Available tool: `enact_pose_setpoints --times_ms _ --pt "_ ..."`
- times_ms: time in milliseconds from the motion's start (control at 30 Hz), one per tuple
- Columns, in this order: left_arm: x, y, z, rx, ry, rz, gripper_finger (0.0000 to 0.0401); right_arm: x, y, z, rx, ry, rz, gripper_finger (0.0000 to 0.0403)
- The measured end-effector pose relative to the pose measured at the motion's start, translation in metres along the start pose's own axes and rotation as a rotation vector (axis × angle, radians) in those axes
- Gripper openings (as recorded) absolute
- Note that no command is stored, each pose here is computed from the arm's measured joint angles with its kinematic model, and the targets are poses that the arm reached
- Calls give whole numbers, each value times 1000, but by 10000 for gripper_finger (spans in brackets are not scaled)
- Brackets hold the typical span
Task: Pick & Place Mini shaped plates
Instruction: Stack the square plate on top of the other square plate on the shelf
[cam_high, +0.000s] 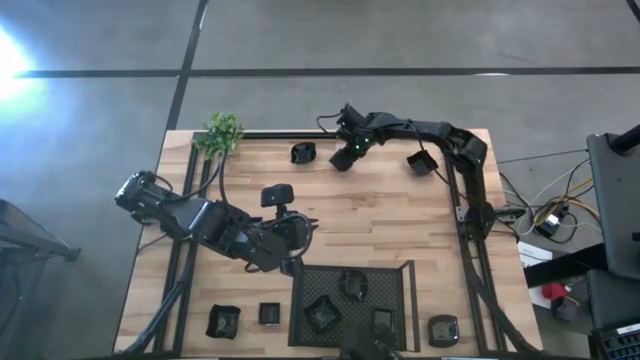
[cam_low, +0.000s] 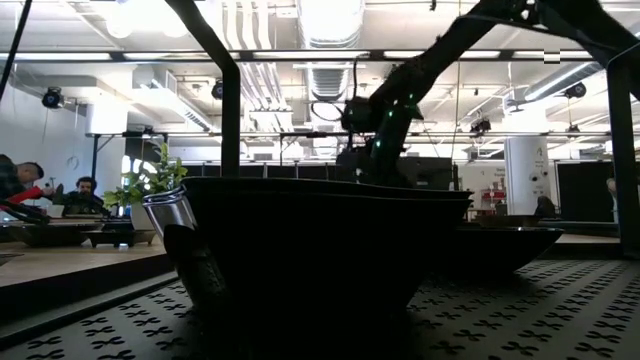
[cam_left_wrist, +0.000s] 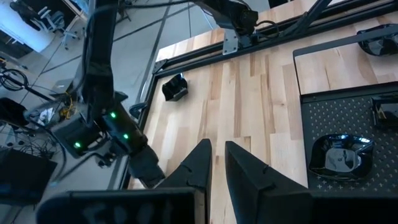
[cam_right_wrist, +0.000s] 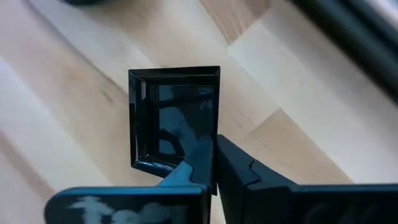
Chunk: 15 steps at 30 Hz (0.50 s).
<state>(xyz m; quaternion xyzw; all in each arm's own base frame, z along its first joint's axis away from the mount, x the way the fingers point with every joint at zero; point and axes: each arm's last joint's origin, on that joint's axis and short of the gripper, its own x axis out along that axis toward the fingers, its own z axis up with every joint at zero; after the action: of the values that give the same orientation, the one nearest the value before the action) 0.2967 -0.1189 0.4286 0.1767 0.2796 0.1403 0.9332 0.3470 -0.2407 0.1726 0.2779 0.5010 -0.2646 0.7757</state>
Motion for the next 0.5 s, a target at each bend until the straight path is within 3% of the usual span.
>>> enact_pose_setpoints --times_ms 233,500 --pt "0 0 0 0 1 0 42 -51 24 -3 -49 -85 -14 8" --pt "0 0 0 -3 2 0 42 -111 68 -28 -155 -131 -34 8"
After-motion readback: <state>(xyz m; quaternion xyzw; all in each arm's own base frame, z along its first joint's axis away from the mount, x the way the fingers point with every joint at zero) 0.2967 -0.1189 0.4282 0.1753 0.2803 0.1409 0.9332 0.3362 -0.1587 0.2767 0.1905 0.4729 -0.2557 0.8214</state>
